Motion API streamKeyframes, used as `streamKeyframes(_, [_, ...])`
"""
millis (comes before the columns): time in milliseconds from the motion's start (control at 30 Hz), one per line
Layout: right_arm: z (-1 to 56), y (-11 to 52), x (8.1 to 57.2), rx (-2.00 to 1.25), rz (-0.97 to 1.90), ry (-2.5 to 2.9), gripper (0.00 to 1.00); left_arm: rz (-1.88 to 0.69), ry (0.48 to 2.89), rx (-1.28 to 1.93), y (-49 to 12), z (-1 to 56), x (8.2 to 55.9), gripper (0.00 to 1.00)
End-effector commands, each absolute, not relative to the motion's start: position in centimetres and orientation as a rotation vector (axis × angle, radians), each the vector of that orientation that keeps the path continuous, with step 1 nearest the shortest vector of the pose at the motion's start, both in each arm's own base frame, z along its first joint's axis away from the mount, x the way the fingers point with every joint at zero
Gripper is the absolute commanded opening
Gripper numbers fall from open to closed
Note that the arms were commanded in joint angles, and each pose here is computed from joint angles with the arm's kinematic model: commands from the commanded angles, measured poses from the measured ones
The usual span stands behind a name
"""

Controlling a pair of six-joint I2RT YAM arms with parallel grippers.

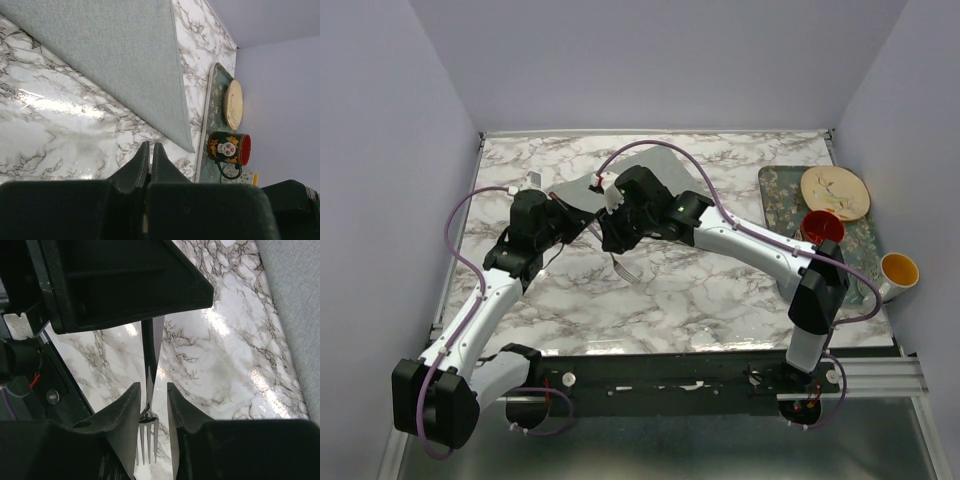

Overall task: Fold the napkin, place the utensils inside, and roll it up
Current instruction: Pass the utensil from the left arm to the right, then place the utensil onto the napkin

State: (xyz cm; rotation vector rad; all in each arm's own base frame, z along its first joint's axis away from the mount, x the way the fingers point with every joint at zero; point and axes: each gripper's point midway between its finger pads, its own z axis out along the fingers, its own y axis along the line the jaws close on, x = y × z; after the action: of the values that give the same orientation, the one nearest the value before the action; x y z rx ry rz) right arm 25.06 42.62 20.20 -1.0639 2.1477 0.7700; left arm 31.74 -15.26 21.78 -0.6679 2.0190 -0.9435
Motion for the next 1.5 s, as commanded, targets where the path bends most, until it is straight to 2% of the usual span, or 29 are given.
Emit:
streamKeyframes(0, [19.9, 43.4, 25.2, -1.089, 0.782, 2.126, 0.33, -0.974, 1.994, -0.681, -15.2, 22.2, 31.6, 0.0])
streamKeyframes(33, [19.8, 43.5, 25.1, -1.096, 0.784, 2.125, 0.25, -0.983, 1.992, -0.685, -15.3, 22.2, 31.6, 0.0])
streamKeyframes(100, [19.8, 43.5, 25.1, -1.11, 0.79, 2.119, 0.17, -0.989, 1.991, -0.694, -15.3, 22.1, 31.7, 0.0])
streamKeyframes(133, [19.6, 43.7, 25.0, -1.126, 0.794, 2.115, 0.08, -0.993, 1.99, -0.711, -15.2, 22.0, 31.8, 0.0])
streamKeyframes(367, [19.9, 43.2, 25.5, -1.257, 0.726, 1.999, 0.01, -1.03, 1.977, -0.711, -15.5, 21.9, 32.4, 0.0])
streamKeyframes(467, [20.6, 42.7, 26.3, -1.31, 0.707, 1.923, 0.0, -0.999, 1.977, -0.705, -15.0, 21.8, 32.6, 0.56])
streamKeyframes(500, [20.5, 42.0, 27.0, -1.316, 0.703, 1.913, 0.01, -0.962, 1.984, -0.679, -14.6, 21.5, 32.7, 0.81])
streamKeyframes(533, [20.5, 41.6, 27.6, -1.324, 0.69, 1.906, 0.01, -0.926, 1.991, -0.662, -14.2, 21.4, 32.9, 0.95])
streamKeyframes(567, [20.3, 41.1, 28.5, -1.357, 0.645, 1.877, 0.01, -0.838, 2.001, -0.686, -12.7, 21.2, 33.2, 0.99])
streamKeyframes(667, [18.6, 38.2, 31.9, -1.449, 0.457, 1.862, 0.01, -0.599, 2.027, -0.661, -9.6, 20.5, 33.4, 0.99])
streamKeyframes(800, [16.2, 34.7, 36.5, -1.509, 0.283, 1.911, 0.01, -0.417, 2.06, -0.65, -7.4, 19.5, 33.3, 0.99])
streamKeyframes(967, [13.9, 35.7, 39.8, -1.649, 0.219, 1.846, 0.0, -0.165, 2.121, -0.667, -4.1, 17.8, 33.2, 0.99])
streamKeyframes(1267, [10.5, 36.5, 42.1, -1.756, 0.2, 1.886, 0.0, -0.186, 2.171, -0.657, -3.1, 17.0, 33.3, 0.98])
streamKeyframes(1467, [8.2, 36.0, 41.6, -1.815, 0.202, 1.947, 0.01, -0.221, 2.186, -0.651, -3.6, 16.3, 33.4, 0.98])
